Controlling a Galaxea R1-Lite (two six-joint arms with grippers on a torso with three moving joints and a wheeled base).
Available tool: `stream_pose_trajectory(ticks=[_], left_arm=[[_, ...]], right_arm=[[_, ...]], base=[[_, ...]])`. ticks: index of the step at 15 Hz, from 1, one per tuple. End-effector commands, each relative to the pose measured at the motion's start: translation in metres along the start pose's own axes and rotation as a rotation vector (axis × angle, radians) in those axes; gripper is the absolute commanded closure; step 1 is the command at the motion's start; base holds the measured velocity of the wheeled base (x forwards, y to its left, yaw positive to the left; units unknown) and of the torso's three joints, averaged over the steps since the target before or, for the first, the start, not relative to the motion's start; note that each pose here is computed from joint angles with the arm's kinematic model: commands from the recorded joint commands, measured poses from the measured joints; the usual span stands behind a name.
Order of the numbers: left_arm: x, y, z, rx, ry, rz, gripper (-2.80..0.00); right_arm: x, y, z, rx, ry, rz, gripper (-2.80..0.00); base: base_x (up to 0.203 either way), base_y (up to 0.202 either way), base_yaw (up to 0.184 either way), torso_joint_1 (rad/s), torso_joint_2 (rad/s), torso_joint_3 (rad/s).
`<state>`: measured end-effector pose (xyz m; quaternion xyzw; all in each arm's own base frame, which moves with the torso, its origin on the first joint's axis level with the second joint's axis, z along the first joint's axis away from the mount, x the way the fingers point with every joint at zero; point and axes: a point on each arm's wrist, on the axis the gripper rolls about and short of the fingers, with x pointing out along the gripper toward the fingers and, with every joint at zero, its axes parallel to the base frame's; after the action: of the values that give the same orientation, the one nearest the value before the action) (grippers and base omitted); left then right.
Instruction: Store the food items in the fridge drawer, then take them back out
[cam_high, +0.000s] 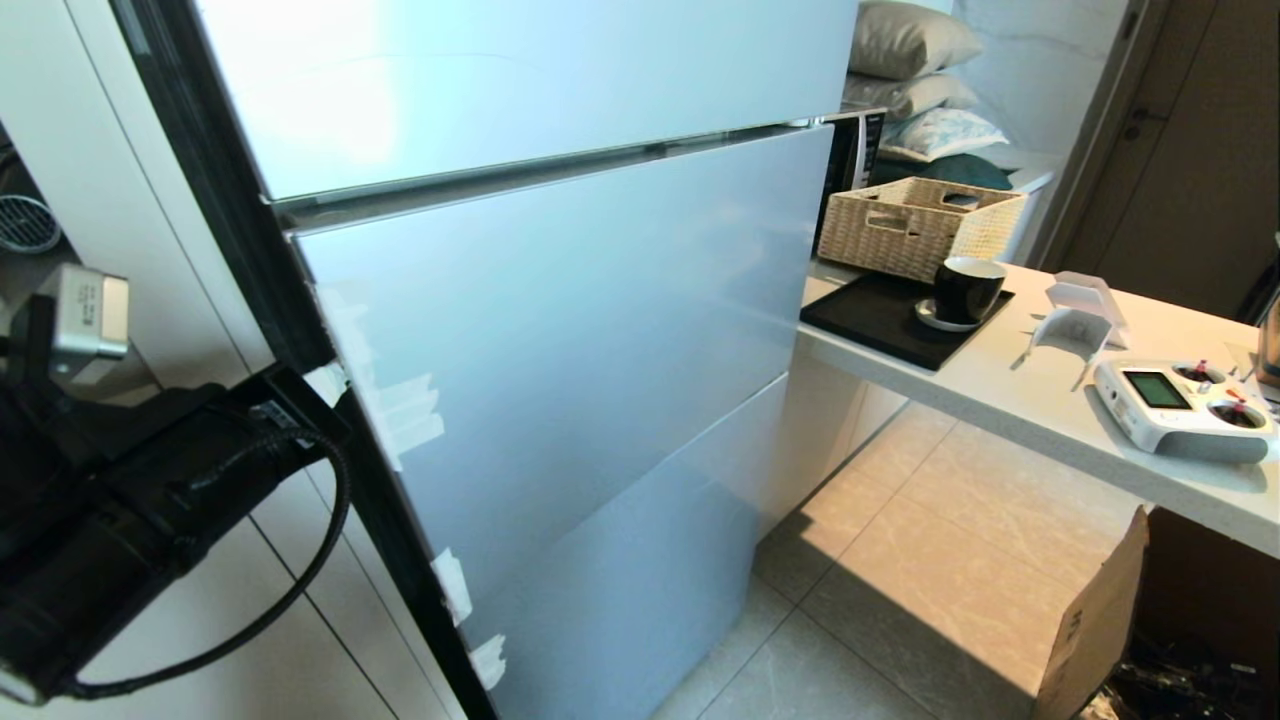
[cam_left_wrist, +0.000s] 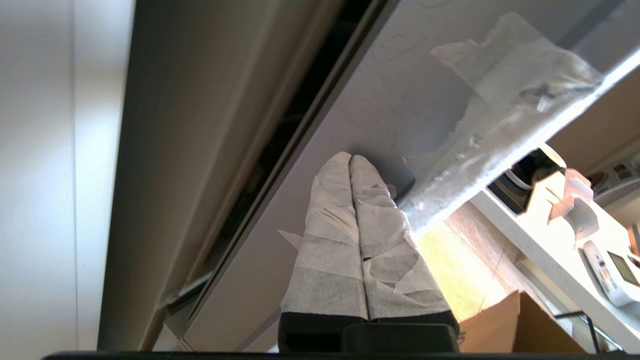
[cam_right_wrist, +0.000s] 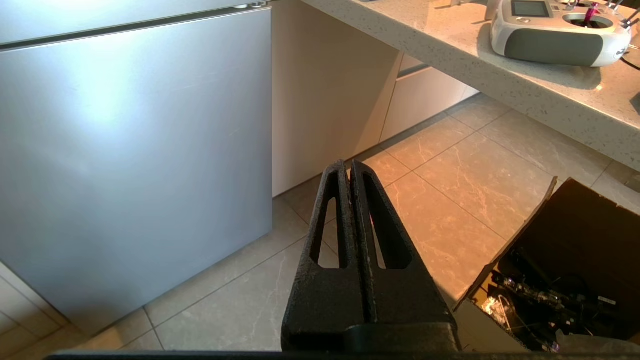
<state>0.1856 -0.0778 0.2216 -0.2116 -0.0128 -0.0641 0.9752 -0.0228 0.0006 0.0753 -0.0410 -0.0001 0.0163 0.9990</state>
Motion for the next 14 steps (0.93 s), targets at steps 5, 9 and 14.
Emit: stream_pose_trajectory(ticks=[5,9,14], left_arm=[[-0.022,-0.015,-0.006,-0.021,0.058,-0.182,0.0],[-0.039,-0.024,-0.02,-0.029,0.151,-0.332,0.0],[-0.08,-0.026,-0.018,-0.135,0.247,-0.614,0.0]], right_arm=[[0.0,0.0,0.0,-0.001,0.002,0.001,0.0],[0.0,0.0,0.0,-0.001,0.0,0.001,0.0],[0.0,0.0,0.0,-0.001,0.0,0.001,0.0]], base=[[0.0,0.0,0.0,0.0,0.0,0.0],[0.0,0.0,0.0,0.0,0.0,0.0],[0.0,0.0,0.0,0.0,0.0,0.0]])
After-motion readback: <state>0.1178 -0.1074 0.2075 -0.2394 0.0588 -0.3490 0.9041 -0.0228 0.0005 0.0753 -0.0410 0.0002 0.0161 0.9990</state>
